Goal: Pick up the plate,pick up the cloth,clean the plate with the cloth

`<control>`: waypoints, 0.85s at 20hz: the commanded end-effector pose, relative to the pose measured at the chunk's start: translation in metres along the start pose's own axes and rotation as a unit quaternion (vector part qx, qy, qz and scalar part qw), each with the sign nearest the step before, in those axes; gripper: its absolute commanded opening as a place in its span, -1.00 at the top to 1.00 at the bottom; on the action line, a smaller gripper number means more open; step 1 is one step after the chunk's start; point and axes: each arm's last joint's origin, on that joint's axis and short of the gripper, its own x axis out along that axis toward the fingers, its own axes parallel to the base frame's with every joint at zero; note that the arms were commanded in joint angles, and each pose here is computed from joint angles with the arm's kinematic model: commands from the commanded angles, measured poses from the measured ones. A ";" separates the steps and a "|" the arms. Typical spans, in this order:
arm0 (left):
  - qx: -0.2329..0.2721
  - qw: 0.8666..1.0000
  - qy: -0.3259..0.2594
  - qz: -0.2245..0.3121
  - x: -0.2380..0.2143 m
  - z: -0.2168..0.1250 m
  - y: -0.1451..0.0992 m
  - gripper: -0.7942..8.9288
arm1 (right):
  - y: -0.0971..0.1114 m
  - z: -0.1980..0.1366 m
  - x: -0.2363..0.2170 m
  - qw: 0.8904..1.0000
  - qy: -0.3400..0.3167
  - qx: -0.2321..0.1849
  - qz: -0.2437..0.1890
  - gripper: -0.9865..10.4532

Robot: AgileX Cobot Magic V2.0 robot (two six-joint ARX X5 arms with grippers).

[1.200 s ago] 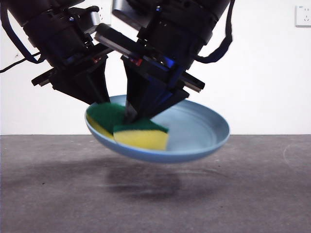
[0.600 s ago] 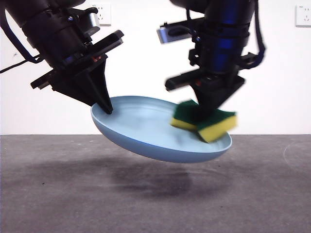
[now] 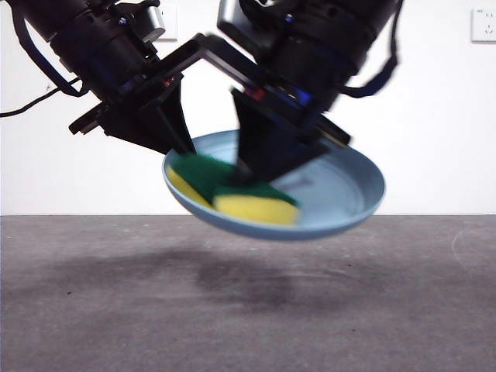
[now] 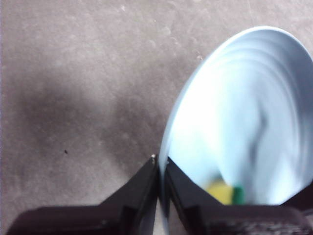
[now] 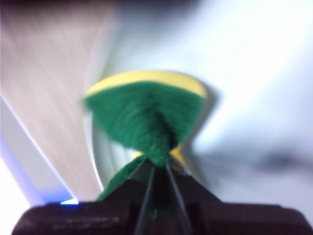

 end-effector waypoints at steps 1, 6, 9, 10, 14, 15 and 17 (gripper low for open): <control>-0.017 1.000 -0.003 -0.007 -0.001 0.001 0.004 0.85 | -0.009 -0.015 0.001 0.989 0.071 -0.002 -0.132 0.85; -0.023 0.999 0.033 -0.033 -0.001 -0.005 0.004 0.85 | -0.031 0.000 -0.010 0.936 -0.008 -0.011 -0.351 0.85; -0.021 0.997 0.040 -0.060 -0.001 -0.006 0.001 0.85 | -0.034 0.017 -0.011 0.944 -0.096 0.005 -0.315 0.85; -0.020 0.997 0.041 -0.065 -0.001 -0.006 -0.001 0.85 | -0.033 0.021 -0.011 0.952 -0.121 0.004 -0.281 0.85; -0.016 0.998 0.031 -0.056 -0.001 -0.004 -0.001 0.85 | -0.022 0.029 -0.009 0.982 -0.167 0.016 -0.092 0.85; -0.015 0.999 0.023 -0.043 -0.001 -0.003 0.000 0.85 | -0.019 0.027 -0.008 0.987 -0.153 0.016 -0.041 0.85; -0.011 1.000 0.010 -0.012 -0.001 -0.001 0.004 0.85 | -0.015 0.018 -0.006 0.994 -0.103 0.015 0.032 0.85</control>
